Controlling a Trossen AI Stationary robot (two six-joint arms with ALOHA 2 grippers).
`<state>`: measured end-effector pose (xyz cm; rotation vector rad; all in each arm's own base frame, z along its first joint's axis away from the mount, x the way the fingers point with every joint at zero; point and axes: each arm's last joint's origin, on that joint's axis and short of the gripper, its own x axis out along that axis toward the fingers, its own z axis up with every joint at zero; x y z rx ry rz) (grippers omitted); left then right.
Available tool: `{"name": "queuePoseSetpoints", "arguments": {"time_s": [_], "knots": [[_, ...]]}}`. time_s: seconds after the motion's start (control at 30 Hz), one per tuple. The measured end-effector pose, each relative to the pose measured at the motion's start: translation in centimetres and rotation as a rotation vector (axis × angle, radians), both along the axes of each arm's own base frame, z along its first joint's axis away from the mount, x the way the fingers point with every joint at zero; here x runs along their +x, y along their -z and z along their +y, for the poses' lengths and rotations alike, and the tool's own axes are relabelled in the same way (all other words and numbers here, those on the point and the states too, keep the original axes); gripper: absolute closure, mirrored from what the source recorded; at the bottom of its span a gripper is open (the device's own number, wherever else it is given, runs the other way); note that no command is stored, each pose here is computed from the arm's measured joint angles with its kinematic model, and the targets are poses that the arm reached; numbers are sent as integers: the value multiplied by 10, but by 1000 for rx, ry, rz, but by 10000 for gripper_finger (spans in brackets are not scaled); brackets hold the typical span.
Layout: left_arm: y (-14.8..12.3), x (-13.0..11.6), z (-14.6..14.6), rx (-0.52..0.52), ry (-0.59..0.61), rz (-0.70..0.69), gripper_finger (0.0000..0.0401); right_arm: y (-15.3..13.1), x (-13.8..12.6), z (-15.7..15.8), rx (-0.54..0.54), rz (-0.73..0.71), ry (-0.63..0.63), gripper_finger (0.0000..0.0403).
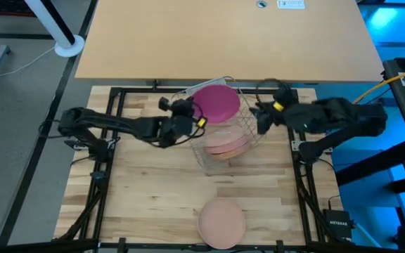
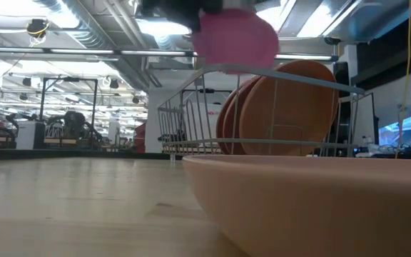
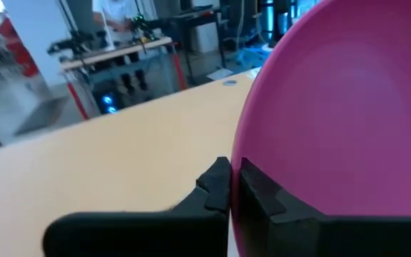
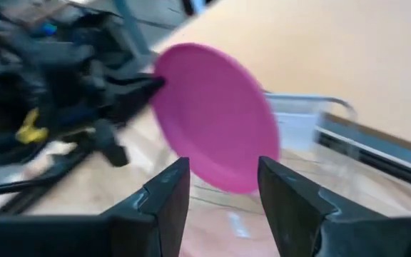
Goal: Sort dishes
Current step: Put the pink plate in the dish rack
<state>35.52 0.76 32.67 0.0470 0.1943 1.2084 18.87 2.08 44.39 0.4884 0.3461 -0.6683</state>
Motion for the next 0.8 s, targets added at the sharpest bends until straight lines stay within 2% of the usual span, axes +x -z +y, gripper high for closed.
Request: {"name": "queuePoseSetpoints", "arguments": {"time_s": [0.17,0.3,0.4,0.47,0.6,0.8], "knots": [[14,18,12,40,-18,65,401,13,1,-35,42,176,30,233],[23,22,12,58,-15,148,401,34,8,-63,143,318,36,233],[24,21,11,87,-14,232,401,50,14,-84,178,396,66,233],[25,20,11,101,-13,287,401,59,20,-97,207,426,65,233],[32,20,12,112,-7,375,401,74,36,-117,266,439,-20,233],[48,26,19,108,-17,441,401,91,59,-133,266,480,-73,233]]}}
